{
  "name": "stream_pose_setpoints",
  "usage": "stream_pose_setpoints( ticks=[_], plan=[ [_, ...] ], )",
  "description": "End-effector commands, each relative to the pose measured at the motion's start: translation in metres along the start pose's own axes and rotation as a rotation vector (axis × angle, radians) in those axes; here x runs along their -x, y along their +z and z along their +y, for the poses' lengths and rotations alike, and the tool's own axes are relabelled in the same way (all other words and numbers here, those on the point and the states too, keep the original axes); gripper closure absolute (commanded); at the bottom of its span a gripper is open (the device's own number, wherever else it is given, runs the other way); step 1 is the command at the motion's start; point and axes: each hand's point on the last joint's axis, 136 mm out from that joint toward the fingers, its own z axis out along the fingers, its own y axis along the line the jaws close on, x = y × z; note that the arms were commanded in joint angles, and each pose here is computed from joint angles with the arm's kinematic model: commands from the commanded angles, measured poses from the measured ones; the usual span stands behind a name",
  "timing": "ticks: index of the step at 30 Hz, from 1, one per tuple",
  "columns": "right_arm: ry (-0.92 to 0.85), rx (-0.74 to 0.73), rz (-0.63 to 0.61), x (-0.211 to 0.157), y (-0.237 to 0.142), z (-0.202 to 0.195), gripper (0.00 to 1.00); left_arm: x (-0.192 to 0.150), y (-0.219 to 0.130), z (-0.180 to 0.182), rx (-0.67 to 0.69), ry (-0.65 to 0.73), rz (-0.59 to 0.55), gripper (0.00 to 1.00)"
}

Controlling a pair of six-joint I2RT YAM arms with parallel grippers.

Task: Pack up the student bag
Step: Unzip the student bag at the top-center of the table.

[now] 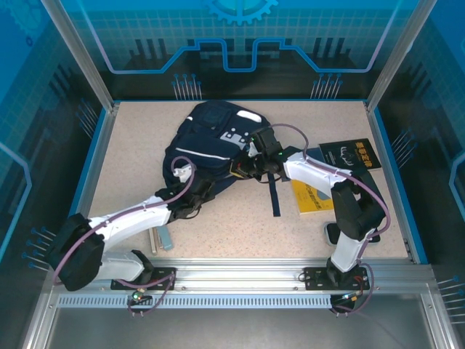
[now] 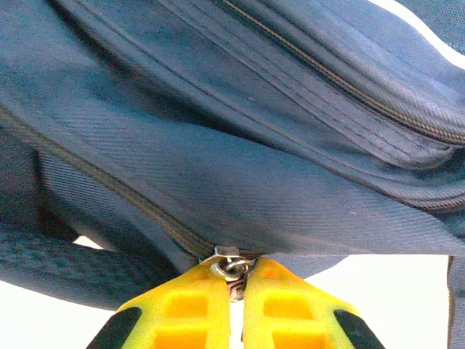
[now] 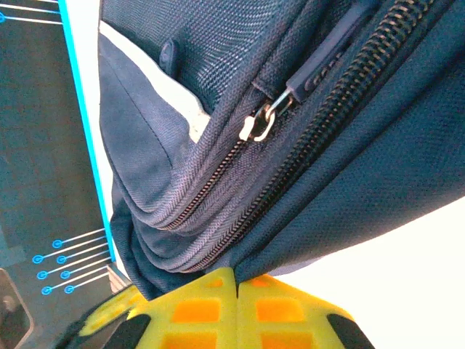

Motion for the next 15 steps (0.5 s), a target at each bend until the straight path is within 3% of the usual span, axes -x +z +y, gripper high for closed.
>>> stream_pose_setpoints(
  ticks=[1,6,12,15],
  plan=[
    [-0.013,-0.072,-0.085,0.028,-0.013,-0.008,1.0,0.003,-0.004,0.027,0.032,0.088,0.029,1.0],
    [-0.014,-0.043,-0.041,0.023,-0.005,-0.003,1.0,-0.006,0.001,0.023,-0.006,0.227,0.176,0.99],
    [-0.013,-0.027,-0.024,0.021,-0.001,-0.001,1.0,-0.01,0.002,0.007,-0.08,0.256,0.247,0.73],
    [-0.013,-0.01,-0.01,0.019,0.0,0.002,1.0,-0.011,0.005,0.004,-0.076,0.264,0.266,0.69]
  ],
)
